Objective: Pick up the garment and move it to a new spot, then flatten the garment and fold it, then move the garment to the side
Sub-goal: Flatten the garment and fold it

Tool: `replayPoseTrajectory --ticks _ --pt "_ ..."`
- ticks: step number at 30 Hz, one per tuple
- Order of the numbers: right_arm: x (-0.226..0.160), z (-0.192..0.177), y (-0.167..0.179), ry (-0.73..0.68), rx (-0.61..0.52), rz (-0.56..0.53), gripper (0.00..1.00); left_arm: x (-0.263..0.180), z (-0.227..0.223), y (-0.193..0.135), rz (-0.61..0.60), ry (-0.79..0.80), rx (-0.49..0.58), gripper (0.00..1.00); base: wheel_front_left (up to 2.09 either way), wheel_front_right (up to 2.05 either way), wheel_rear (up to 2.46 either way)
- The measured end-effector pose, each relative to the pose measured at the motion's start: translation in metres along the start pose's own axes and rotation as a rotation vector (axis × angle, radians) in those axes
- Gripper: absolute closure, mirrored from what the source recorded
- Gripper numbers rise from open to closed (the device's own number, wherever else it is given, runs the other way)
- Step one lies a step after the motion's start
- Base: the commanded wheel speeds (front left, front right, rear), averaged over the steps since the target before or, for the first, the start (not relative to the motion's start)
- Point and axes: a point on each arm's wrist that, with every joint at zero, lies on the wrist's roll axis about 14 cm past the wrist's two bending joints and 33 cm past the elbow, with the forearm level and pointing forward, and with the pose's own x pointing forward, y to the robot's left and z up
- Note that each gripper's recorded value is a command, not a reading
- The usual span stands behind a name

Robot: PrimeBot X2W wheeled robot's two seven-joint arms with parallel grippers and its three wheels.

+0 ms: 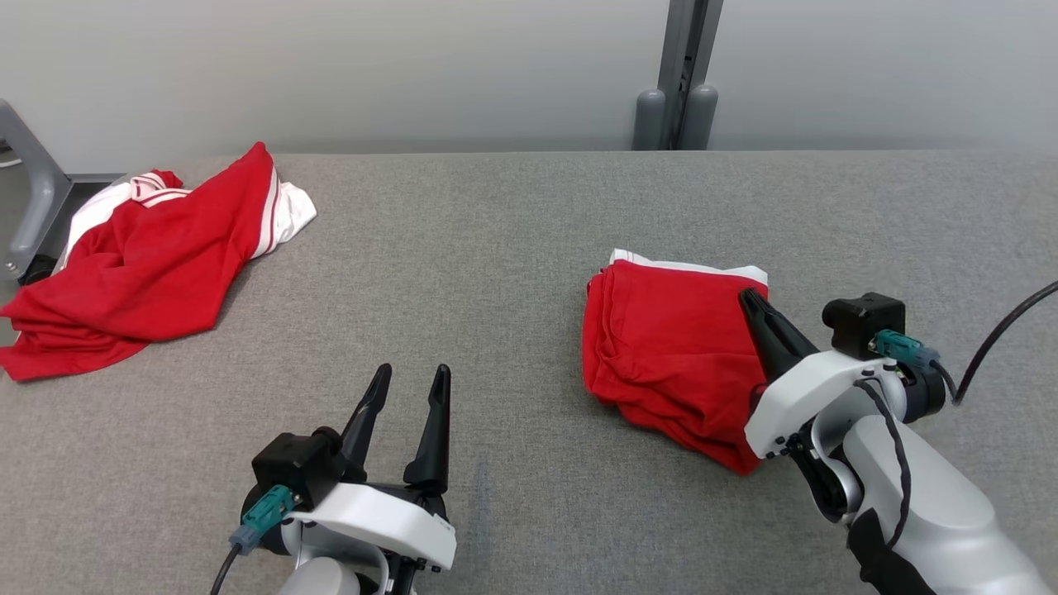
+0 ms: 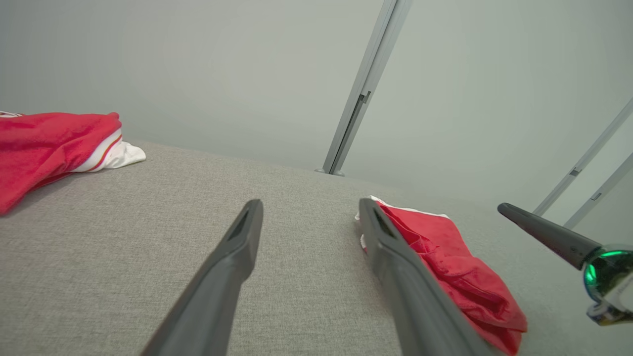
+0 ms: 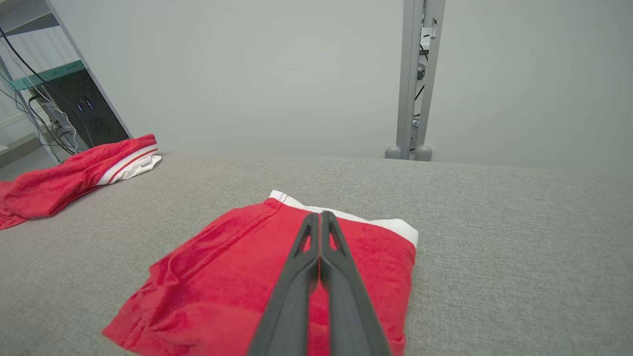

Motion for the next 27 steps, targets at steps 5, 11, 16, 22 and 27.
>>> replayPoseTrajectory --ticks 5,11,16,22,27 --pt "-0.002 -0.018 0.003 0.043 0.009 -0.009 1.00 -0.002 -0.001 0.002 0.006 0.002 0.006 0.00 0.00 0.00 0.00" --pt "0.002 -0.045 0.032 0.119 -0.004 0.059 1.00 -0.004 0.001 0.009 0.023 -0.001 0.006 0.00 0.00 0.00 0.00" --pt "0.008 -0.061 0.050 0.178 -0.042 0.114 1.00 -0.008 0.001 0.017 0.049 -0.003 0.005 0.00 0.00 0.00 0.00" --pt "0.017 -0.066 0.076 0.204 -0.089 0.199 1.00 -0.013 0.003 0.027 0.081 -0.008 0.008 0.00 0.00 0.00 0.00" --pt "0.018 -0.076 0.094 0.236 -0.143 0.268 1.00 -0.016 0.004 0.033 0.099 -0.011 0.009 0.00 0.00 0.00 0.00"
